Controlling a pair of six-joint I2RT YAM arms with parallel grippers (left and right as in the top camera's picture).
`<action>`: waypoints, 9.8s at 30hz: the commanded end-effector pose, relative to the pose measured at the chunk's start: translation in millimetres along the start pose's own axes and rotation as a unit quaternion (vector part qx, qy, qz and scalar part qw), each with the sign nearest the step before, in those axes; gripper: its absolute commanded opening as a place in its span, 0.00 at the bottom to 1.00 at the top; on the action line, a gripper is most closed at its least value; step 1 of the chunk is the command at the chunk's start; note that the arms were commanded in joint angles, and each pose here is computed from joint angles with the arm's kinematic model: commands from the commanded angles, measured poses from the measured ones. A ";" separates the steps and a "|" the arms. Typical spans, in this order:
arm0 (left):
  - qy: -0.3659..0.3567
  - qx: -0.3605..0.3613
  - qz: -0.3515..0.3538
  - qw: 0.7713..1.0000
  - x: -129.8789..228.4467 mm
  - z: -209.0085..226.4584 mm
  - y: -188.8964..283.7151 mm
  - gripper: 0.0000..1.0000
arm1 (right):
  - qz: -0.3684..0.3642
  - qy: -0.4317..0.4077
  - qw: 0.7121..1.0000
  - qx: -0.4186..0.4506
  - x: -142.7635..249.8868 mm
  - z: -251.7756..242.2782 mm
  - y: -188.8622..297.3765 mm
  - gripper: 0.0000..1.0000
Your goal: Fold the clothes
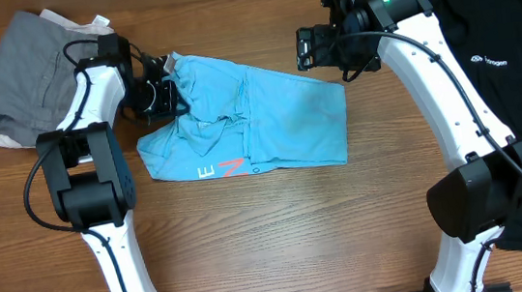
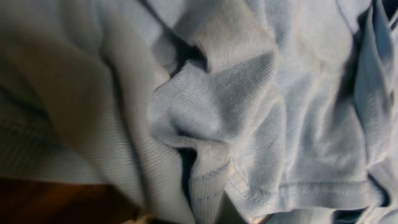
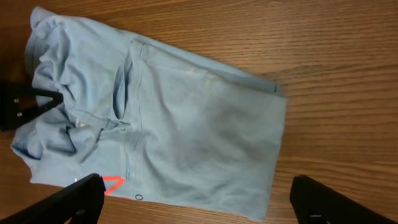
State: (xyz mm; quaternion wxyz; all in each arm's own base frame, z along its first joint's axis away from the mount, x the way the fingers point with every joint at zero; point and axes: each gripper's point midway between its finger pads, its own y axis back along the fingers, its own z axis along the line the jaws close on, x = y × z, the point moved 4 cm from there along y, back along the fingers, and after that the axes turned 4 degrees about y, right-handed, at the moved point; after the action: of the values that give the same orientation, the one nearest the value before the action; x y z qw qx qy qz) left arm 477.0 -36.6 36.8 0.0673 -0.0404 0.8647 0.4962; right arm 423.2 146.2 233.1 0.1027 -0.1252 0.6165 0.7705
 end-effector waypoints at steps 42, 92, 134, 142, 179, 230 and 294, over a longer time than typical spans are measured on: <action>-0.025 -0.175 -0.050 0.983 25.7 -92.9 128.1 0.04 | 0.025 -0.048 0.985 -0.164 14.9 -16.9 -45.6 0.04; -0.201 -0.076 -0.106 0.971 25.1 -305.1 -12.2 1.00 | -0.010 -0.122 0.985 -0.124 9.9 -108.3 19.5 0.13; -0.019 -0.154 -0.188 0.970 -37.4 -177.1 210.2 1.00 | 0.019 0.145 0.980 -0.136 51.7 104.5 -148.9 0.35; -0.014 -0.174 -0.188 0.967 -36.4 -171.4 211.6 1.00 | 0.022 0.144 0.980 -0.139 52.8 104.8 -151.8 0.05; -0.032 -0.187 -0.163 0.968 -34.8 -164.5 200.5 1.00 | 0.258 -0.068 0.963 0.035 125.8 -30.7 -58.4 0.04; -0.035 -0.185 -0.173 0.967 -40.4 -165.4 199.7 1.00 | -0.046 0.192 0.980 -0.012 -1.8 17.0 -154.6 0.04; -0.021 -0.194 -0.125 0.973 -36.9 -140.9 156.2 1.00 | 0.125 -0.021 0.991 0.046 34.5 -103.6 -142.1 0.37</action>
State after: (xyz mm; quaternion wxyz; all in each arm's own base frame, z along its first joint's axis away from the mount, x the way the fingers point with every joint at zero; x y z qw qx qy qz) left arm 479.3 -79.0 250.7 0.1338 -0.1574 0.7415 0.6383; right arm 436.0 95.4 63.3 0.0015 -0.0385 0.6377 0.7693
